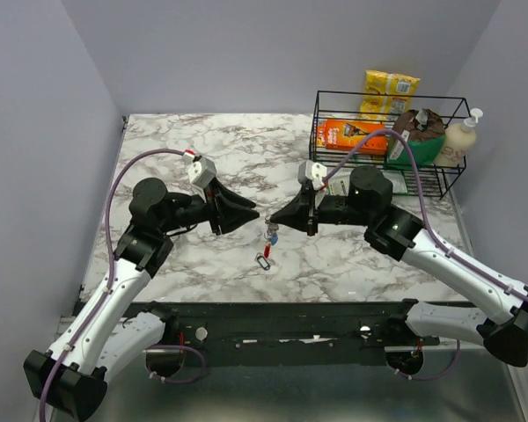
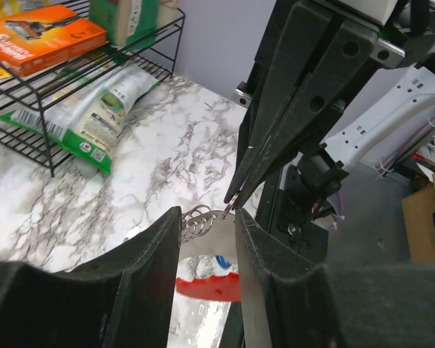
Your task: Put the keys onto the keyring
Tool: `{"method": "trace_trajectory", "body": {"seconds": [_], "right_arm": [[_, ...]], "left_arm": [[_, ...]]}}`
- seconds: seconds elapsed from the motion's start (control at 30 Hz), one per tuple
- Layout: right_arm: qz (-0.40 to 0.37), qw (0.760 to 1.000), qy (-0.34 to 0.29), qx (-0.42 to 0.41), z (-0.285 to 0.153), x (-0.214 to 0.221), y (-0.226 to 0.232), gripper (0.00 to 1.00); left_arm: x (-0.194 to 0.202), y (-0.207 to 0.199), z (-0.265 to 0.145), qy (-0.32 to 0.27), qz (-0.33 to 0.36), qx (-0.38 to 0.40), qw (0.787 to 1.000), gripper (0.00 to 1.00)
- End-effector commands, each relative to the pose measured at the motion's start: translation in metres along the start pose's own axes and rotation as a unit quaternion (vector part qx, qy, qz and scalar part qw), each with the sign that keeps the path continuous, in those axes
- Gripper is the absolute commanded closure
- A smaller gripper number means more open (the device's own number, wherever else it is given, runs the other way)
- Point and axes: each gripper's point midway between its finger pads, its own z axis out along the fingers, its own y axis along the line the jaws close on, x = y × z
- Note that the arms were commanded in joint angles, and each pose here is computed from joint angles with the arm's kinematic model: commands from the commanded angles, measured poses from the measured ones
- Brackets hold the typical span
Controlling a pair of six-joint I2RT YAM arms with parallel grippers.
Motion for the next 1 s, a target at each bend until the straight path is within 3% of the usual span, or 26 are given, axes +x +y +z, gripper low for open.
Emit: {"method": "trace_trajectory", "body": {"seconds": [0.0, 0.77, 0.97], "right_arm": [[-0.019, 0.997, -0.065, -0.038, -0.009, -0.027, 0.018, 1.0], [-0.025, 0.982, -0.172, -0.071, -0.046, -0.06, 0.055, 1.0], [-0.025, 0.98, -0.181, -0.075, -0.051, -0.065, 0.059, 1.0]], "left_arm": [[-0.012, -0.018, 0.008, -0.01, 0.036, 0.035, 0.999, 0.59], [-0.023, -0.076, -0.005, -0.072, 0.089, 0.169, 0.979, 0.62], [-0.024, -0.094, -0.006, -0.078, 0.095, 0.199, 0.972, 0.69]]}}
